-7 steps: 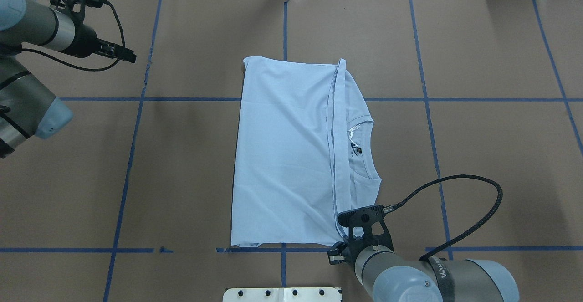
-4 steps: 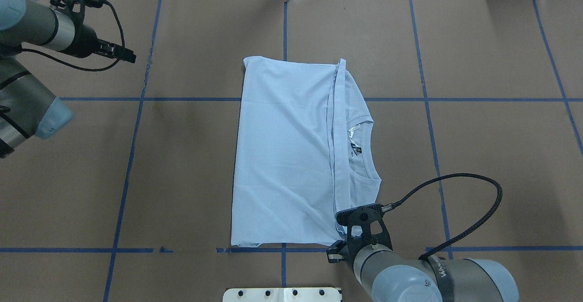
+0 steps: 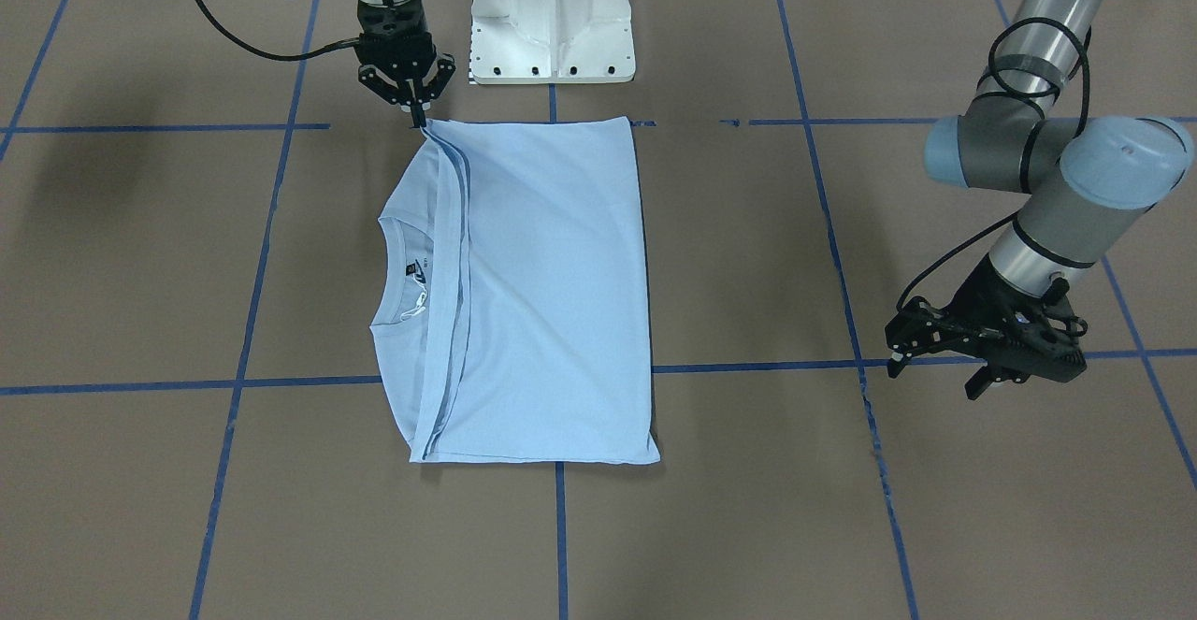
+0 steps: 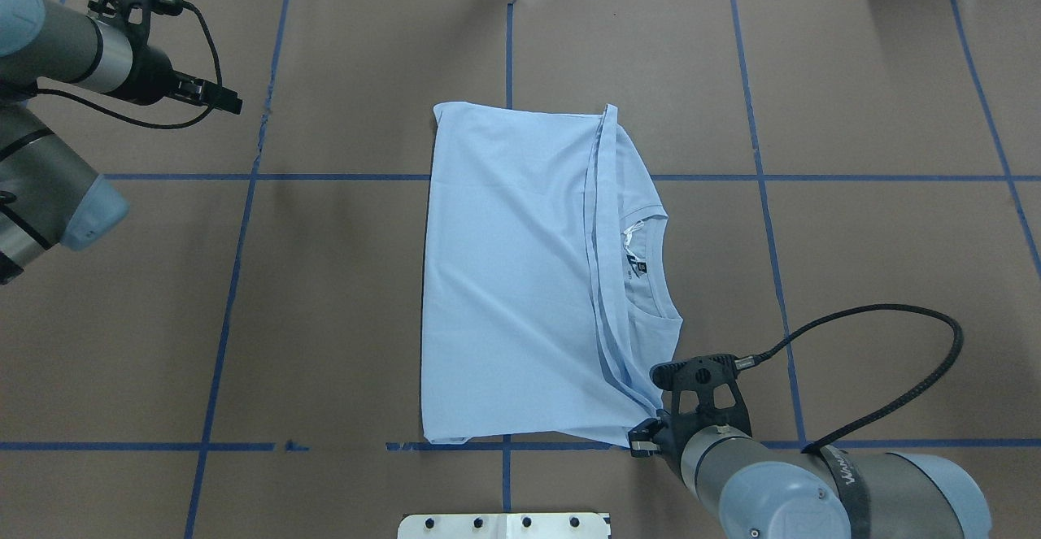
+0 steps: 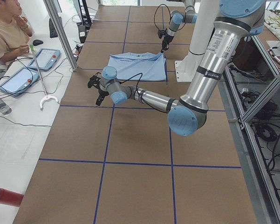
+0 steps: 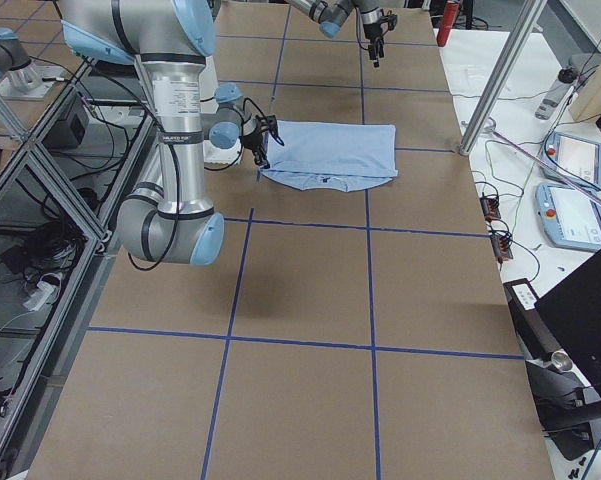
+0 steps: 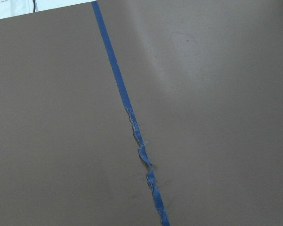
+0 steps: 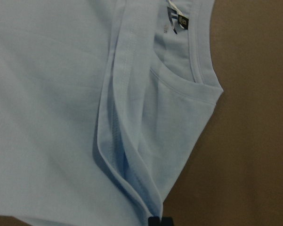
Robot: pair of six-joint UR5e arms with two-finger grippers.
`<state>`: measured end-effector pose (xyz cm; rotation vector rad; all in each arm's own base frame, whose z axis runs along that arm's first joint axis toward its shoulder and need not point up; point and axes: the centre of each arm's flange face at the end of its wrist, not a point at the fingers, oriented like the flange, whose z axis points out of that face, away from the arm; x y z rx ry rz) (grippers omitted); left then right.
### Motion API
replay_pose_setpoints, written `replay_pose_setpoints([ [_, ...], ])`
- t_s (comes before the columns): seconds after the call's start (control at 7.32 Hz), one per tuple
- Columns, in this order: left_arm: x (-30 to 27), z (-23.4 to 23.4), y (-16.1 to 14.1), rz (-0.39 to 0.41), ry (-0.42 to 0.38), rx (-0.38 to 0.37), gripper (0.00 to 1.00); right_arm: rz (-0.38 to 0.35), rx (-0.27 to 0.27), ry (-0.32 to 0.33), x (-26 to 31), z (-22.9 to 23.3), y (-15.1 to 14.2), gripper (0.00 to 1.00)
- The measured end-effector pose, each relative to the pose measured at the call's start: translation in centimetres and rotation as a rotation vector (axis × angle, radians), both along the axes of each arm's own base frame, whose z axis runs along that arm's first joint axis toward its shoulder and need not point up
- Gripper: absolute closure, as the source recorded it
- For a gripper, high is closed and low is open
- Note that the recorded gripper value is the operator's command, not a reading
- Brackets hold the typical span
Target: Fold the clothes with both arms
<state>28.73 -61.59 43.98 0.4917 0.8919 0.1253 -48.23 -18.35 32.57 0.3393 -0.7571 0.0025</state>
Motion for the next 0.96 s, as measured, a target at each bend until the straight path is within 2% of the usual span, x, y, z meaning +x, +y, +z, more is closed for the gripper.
replay_pose_setpoints([
  [0.14, 0.0, 0.0, 0.0, 0.0, 0.0, 0.0, 0.0, 0.032, -0.046, -0.003, 0.2, 1.0, 1.3, 0.73],
  [0.27, 0.0, 0.0, 0.0, 0.0, 0.0, 0.0, 0.0, 0.064, -0.088, -0.017, 0.0, 1.4, 2.5, 0.01],
  [0.41, 0.0, 0.0, 0.0, 0.0, 0.0, 0.0, 0.0, 0.081, -0.113, -0.027, -0.2, 1.5, 3.3, 0.0],
  [0.68, 0.0, 0.0, 0.0, 0.0, 0.0, 0.001, 0.0, 0.078, -0.12, -0.037, -0.3, 1.0, 3.0, 0.0],
  [0.96, 0.1, 0.0, 0.0, 0.001, 0.0, 0.001, 0.0, 0.014, -0.051, -0.037, -0.8, -1.2, -0.5, 0.0],
])
